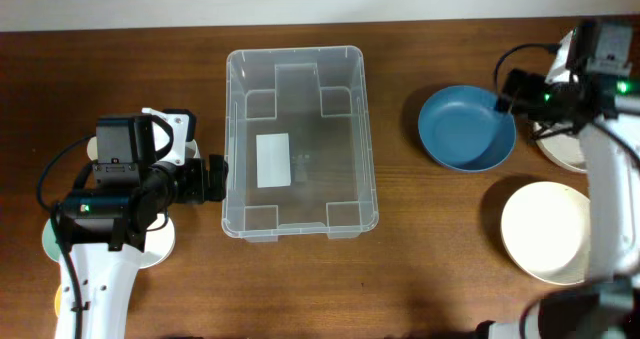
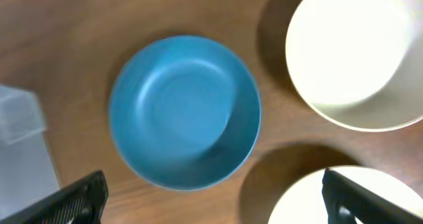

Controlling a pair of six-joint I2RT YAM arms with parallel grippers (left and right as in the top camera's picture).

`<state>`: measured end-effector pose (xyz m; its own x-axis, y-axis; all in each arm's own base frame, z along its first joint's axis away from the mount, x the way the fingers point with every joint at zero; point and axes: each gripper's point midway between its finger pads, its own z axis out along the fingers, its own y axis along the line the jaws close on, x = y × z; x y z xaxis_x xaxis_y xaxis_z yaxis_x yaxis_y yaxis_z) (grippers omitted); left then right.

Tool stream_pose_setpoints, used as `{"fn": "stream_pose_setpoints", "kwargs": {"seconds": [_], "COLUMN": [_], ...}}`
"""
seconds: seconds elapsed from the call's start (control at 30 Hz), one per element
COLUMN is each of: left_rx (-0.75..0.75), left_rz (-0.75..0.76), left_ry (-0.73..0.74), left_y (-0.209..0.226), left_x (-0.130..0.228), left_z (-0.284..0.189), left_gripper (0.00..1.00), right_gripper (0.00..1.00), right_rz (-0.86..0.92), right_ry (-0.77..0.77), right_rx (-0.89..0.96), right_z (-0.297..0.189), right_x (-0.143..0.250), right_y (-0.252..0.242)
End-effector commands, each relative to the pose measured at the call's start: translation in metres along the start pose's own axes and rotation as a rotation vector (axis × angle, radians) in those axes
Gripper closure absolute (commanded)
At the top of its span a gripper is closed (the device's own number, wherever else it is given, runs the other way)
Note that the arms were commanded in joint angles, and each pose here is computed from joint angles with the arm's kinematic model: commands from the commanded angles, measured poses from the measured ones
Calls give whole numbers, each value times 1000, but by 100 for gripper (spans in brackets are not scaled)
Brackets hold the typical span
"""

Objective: Pack container
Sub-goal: 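Move the right gripper to the blue plate and grasp its rim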

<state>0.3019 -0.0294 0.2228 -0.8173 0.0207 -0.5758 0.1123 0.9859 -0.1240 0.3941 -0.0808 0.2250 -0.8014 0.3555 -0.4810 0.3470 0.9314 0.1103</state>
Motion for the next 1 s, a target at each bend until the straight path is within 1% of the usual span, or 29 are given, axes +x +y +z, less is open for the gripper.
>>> {"fn": "stream_pose_setpoints", "kwargs": {"seconds": [0.0,0.13,0.27,0.43,0.57,0.7,0.77,0.9,0.93,0.97], "left_rx": [-1,-1,-5,-5,-4,-4,-4,-4,-4,-5], "left_rz": [-3,-3,-3,-3,-3,-3,-3,-3,-3,-3], "left_ry": [-23,-23,-23,-23,-23,-23,-23,-23,-23,-23], "left_y": [0,0,0,0,0,0,0,0,0,0], "left_x": [-8,-8,-8,-8,-8,-8,-8,-8,-8,-8], "left_z": [-5,-5,-5,-5,-5,-5,-5,-5,-5,-5], "left_gripper": [1,1,1,0,0,1,1,1,0,1], "right_gripper": [1,1,1,1,1,1,1,5,14,17], "right_rz": [20,39,57,86,97,98,103,101,101,101], "right_ry": [148,261,317,340,401,441,438,427,427,428], "right_rx": [-14,1,15,27,10,-94,-112,-113,-113,-113], "right_z": [58,105,136,158,181,199,205,206,206,206], "right_x": [11,29,39,44,62,72,72,69,70,70], "right_y": [-8,-17,-26,-39,-41,-24,-22,-22,-22,-22]}}
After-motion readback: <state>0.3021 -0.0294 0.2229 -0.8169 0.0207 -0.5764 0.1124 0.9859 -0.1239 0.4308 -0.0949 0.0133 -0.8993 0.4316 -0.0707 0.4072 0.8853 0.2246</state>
